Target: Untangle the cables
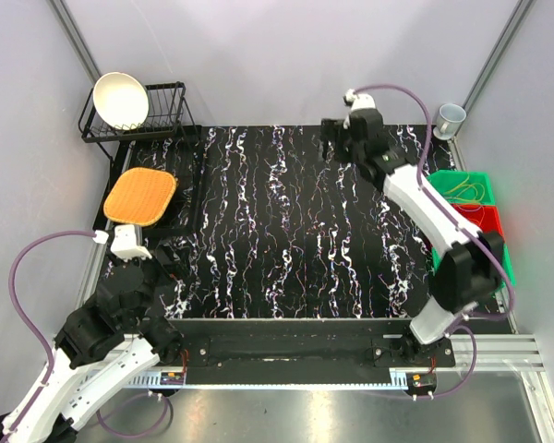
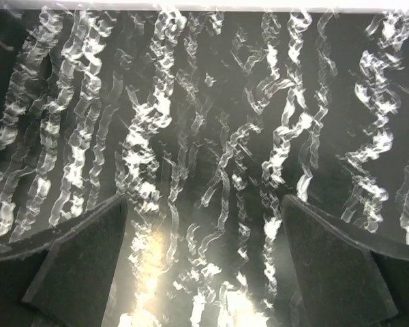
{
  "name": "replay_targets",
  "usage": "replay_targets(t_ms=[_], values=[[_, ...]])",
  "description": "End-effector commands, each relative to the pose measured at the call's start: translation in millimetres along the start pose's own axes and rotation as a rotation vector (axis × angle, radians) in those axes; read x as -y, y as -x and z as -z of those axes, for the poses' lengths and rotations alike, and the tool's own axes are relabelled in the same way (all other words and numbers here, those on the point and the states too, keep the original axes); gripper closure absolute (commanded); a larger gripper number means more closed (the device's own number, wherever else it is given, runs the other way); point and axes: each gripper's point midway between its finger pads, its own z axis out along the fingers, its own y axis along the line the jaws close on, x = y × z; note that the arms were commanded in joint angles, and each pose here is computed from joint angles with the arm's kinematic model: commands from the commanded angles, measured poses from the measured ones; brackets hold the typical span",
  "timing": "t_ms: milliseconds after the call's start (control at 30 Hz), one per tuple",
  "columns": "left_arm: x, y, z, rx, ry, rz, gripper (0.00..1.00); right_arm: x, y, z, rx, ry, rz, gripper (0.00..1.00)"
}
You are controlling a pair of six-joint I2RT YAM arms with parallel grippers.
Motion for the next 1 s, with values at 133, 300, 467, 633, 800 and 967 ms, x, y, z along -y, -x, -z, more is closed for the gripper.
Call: replay_targets(t_ms=[133, 300, 467, 633, 800, 967], values=[[1, 8, -1, 0.030, 0.006, 0.024, 0.01, -42, 14, 59, 0.501, 0.387, -0.101, 0.00], [2, 8, -1, 0.026, 0.003, 0.020, 0.01, -34, -31, 31, 0.337, 0.335, -0.192, 0.00], [2, 7, -2, 0.023, 0.008, 0.016, 0.01, -36, -32, 19, 0.265, 0.307, -0.259, 0.00], [1, 7, -2, 0.025, 0.013, 0.017, 0.01, -35, -38, 15, 0.257, 0.303, -0.245, 0.00], [1, 6, -4, 0.014, 0.019, 0.008, 0.01, -35, -41, 12, 0.250, 0.306, -0.249, 0.00], [1, 7, -3, 0.022, 0.017, 0.015, 0.01, -36, -41, 14, 0.258, 0.310, -0.239, 0.00]])
